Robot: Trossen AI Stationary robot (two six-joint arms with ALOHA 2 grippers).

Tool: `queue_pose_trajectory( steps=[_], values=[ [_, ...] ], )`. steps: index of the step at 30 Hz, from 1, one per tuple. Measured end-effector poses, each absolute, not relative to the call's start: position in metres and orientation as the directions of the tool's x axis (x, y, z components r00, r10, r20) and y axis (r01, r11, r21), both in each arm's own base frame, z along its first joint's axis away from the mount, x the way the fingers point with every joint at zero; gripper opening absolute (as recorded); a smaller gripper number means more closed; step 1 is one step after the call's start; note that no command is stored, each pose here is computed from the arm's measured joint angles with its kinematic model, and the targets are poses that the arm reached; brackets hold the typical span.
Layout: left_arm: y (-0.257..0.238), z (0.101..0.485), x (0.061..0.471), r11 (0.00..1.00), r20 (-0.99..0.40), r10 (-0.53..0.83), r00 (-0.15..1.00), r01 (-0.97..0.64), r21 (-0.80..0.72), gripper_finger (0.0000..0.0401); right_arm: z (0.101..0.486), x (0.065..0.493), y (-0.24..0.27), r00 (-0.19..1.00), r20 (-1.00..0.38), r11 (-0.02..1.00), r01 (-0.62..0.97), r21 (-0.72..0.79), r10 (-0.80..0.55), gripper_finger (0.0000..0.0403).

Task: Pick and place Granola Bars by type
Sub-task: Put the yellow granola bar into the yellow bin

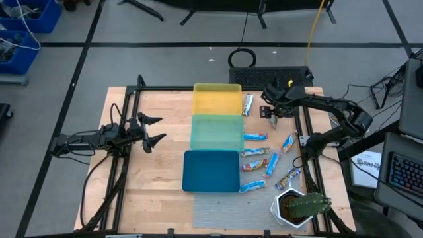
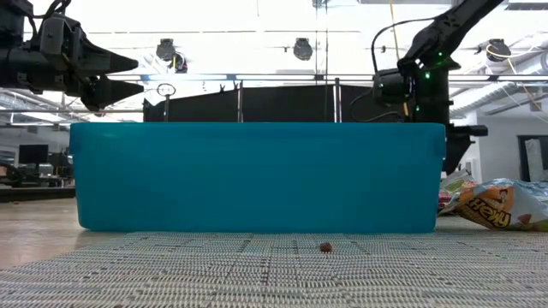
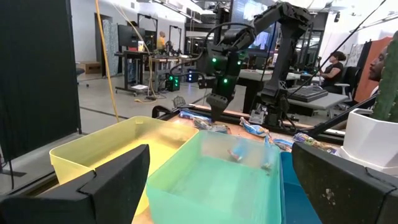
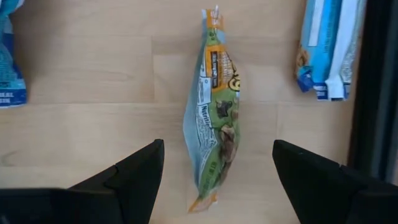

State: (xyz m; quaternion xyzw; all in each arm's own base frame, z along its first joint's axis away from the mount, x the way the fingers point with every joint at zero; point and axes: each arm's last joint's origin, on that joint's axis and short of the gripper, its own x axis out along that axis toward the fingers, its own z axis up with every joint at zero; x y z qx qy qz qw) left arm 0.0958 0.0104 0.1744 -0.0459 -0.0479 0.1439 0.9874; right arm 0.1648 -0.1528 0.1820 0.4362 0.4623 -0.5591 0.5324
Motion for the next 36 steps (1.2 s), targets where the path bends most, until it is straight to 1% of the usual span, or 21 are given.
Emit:
queue_pose_trajectory(
  steps=[4,9,15,18,24,36],
  values=[
    [0.01,0.174,0.096,0.954,0.081,0.288,0.954,-0.28,-0.104,0.0392,0.169,0.165,-0.152,-0.061,-0.984,-0.014,0.998,-0.06,-0.17,0.029],
    [0.01,0.174,0.096,0.954,0.081,0.289,0.954,-0.28,-0.104,0.0392,0.155,0.166,-0.153,-0.085,-0.988,0.001,0.996,-0.086,-0.127,0.029],
    [0.01,0.174,0.096,0.954,0.081,0.289,0.954,-0.28,-0.104,0.0392,0.152,0.167,-0.154,-0.084,-0.989,0.005,0.996,-0.085,-0.121,0.029],
    [0.01,0.174,0.096,0.954,0.081,0.288,0.954,-0.28,-0.104,0.0392,0.152,0.168,-0.154,-0.081,-0.989,0.007,0.997,-0.082,-0.123,0.0282],
    [0.01,0.174,0.096,0.954,0.081,0.289,0.954,-0.28,-0.104,0.0392,0.152,0.168,-0.153,-0.071,-0.991,0.012,0.997,-0.073,-0.11,0.0251],
    [0.01,0.174,0.096,0.954,0.081,0.289,0.954,-0.28,-0.104,0.0392,0.152,0.168,-0.153,-0.069,-0.992,0.016,0.997,-0.071,-0.107,0.017]
  ],
)
